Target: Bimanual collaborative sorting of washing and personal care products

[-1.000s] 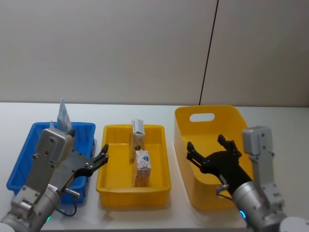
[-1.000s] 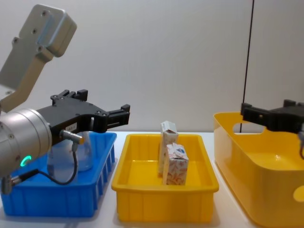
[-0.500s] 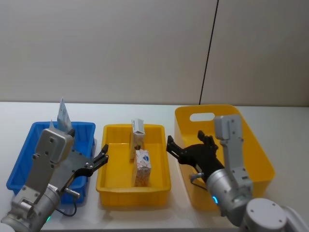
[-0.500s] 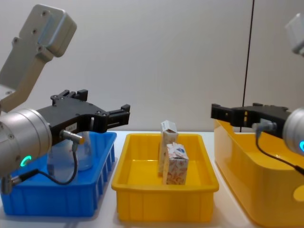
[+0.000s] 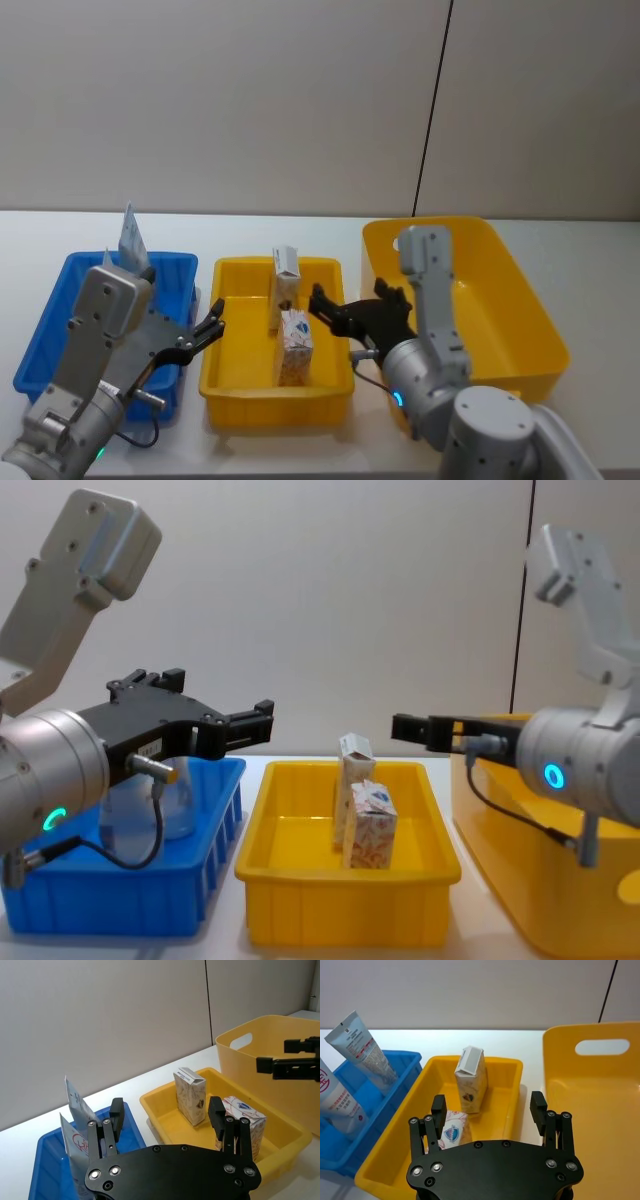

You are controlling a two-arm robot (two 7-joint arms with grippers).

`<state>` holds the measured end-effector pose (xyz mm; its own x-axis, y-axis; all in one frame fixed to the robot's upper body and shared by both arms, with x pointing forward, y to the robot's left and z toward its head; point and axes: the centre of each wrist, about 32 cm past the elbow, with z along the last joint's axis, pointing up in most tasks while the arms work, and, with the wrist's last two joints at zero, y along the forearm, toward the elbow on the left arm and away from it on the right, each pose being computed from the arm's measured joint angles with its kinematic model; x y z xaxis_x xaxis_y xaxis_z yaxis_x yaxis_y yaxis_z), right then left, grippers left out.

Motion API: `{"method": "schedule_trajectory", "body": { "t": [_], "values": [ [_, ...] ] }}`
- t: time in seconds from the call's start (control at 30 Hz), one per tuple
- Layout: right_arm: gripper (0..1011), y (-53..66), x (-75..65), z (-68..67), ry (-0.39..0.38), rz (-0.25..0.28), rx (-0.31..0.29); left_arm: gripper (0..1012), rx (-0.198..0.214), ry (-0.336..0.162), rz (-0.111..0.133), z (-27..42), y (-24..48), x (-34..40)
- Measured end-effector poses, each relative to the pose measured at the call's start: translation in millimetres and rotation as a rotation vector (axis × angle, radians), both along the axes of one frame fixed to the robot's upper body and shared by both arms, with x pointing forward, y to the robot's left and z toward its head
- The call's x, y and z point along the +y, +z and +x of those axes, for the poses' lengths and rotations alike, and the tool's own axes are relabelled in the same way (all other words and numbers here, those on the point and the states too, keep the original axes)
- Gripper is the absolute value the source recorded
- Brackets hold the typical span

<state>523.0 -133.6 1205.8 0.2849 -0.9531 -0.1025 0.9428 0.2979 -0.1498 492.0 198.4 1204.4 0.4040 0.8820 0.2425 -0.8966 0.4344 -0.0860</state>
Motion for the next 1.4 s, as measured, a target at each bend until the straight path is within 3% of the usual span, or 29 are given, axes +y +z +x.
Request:
{"method": "schedule_trajectory", "body": {
  "t": [0.8, 1.4],
  "values": [
    [1003, 5.6, 50.7, 15.6, 0.001, 0.034, 0.207, 1001, 0.000, 0.000, 0.000, 0.0, 0.0, 0.0],
    [1004, -2.0, 63.5, 32.6, -0.014, 0.024, 0.321, 1001, 0.000, 0.000, 0.000, 0.0, 0.0, 0.0]
  ]
}}
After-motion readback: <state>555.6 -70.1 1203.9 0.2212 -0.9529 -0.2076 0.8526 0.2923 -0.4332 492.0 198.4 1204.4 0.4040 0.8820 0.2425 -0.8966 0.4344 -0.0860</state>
